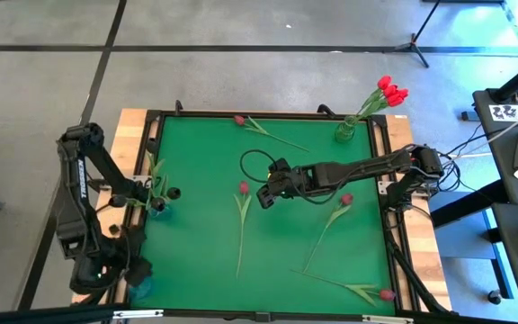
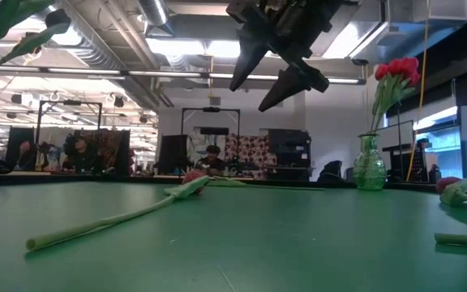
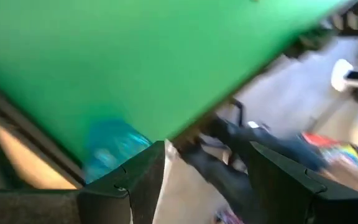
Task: Sort flowers into vase by color
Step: Adjust the top blue vase
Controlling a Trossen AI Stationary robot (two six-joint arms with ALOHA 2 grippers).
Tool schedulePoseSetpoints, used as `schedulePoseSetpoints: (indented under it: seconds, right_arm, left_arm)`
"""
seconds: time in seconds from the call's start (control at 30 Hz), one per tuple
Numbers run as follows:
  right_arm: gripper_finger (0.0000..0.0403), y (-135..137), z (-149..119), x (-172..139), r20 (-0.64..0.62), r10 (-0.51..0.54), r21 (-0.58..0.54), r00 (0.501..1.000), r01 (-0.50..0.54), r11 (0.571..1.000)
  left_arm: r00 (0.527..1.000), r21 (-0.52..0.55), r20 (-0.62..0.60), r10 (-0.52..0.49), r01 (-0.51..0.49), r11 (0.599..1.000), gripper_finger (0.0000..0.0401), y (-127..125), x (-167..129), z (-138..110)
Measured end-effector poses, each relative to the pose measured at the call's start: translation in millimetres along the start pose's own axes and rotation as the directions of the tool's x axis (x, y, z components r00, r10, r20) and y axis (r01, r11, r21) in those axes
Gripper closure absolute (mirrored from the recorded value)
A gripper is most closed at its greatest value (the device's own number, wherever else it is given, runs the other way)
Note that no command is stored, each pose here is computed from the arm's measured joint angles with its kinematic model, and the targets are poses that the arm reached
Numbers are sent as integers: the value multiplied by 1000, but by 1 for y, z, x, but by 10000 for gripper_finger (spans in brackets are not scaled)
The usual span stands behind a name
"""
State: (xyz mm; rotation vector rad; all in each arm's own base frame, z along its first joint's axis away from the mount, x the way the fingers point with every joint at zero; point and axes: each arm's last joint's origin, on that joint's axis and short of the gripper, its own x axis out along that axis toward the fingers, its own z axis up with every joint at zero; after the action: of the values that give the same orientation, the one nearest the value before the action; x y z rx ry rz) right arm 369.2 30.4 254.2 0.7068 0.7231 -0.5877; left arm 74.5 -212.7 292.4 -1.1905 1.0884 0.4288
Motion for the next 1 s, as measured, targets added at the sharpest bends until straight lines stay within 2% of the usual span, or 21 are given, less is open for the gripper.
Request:
schedulePoseSetpoints:
  seconds: [0.13, 0.3, 0.47, 0.63, 0.73, 0.9, 1.0]
  right_arm:
    - [113, 3, -4, -1, -6, 8, -10, 1000, -8, 1000]
    - [113, 6, -8, -3, -4, 11, -21, 1000, -11, 1000]
    - [113, 10, -14, -5, -9, 19, -36, 1000, -20, 999]
    - [113, 11, -20, -7, -25, 10, -48, 1000, -11, 999]
    - [113, 12, -26, -9, -39, -5, -47, 999, 3, 999]
    - [113, 13, -33, -11, -59, -23, -59, 998, 19, 998]
    - [113, 12, -35, -12, -63, -41, -36, 997, 39, 999]
  left_arm:
    - [991, -1, 51, 128, -128, 992, 183, 10, 0, 7]
    - [952, -5, 163, 260, -263, 965, 183, 22, -4, 19]
    - [931, 106, 213, 296, -323, 940, 183, 30, 0, 23]
    - [905, 186, 277, 324, -381, 906, 183, 54, 15, 23]
    - [887, 250, 315, 337, -421, 872, 183, 68, 23, 25]
    - [858, 371, 371, 355, -488, 790, 183, 89, 36, 31]
    - [839, 402, 407, 361, -520, 754, 183, 98, 44, 37]
